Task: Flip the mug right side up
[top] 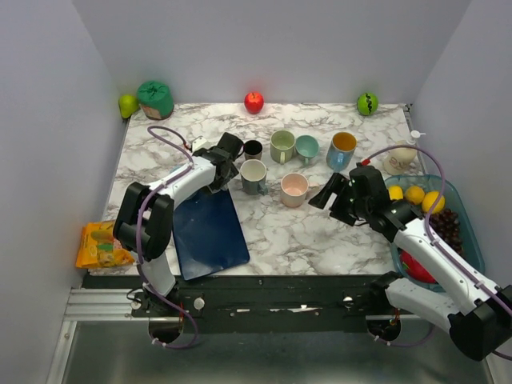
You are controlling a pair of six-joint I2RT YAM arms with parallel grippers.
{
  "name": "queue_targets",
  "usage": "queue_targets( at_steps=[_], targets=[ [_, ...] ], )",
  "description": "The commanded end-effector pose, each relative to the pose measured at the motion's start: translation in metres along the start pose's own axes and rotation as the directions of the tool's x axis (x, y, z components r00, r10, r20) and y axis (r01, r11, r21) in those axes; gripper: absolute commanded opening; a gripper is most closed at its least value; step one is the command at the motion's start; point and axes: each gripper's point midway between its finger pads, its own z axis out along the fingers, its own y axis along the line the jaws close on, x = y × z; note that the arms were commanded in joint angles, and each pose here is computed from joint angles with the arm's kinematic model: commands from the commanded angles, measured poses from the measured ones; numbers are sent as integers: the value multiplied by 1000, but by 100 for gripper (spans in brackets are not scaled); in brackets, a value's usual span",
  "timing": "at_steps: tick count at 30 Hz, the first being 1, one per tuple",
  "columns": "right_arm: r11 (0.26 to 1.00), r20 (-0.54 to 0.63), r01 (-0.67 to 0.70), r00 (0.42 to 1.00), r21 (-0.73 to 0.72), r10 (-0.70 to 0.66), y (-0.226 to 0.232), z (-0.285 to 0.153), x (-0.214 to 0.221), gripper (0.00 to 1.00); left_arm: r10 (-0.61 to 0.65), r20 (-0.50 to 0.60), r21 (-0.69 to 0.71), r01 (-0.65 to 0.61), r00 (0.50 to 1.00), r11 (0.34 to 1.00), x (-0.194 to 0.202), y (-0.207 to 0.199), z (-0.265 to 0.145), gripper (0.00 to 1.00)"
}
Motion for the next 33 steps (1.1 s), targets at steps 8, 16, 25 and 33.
queue_targets(
  at_steps=[8, 16, 25, 33],
  targets=[
    [997, -45, 76, 996, -29, -77, 4, -7, 7, 87, -107, 101, -4, 108, 989, 994, -24, -10, 13, 72],
    [997, -24, 72, 997, -13, -72, -6, -11, 10, 87, -83, 84, -19, 85, 993, 996, -15, -4, 22, 59],
    [998, -20, 60, 998, 8, -59, -13, -10, 12, 87, -61, 63, -10, 62, 996, 998, -12, -1, 25, 36],
    [998, -20, 58, 998, 17, -58, -16, -10, 13, 87, -44, 13, -4, 44, 999, 999, -6, 1, 34, 34]
  ],
)
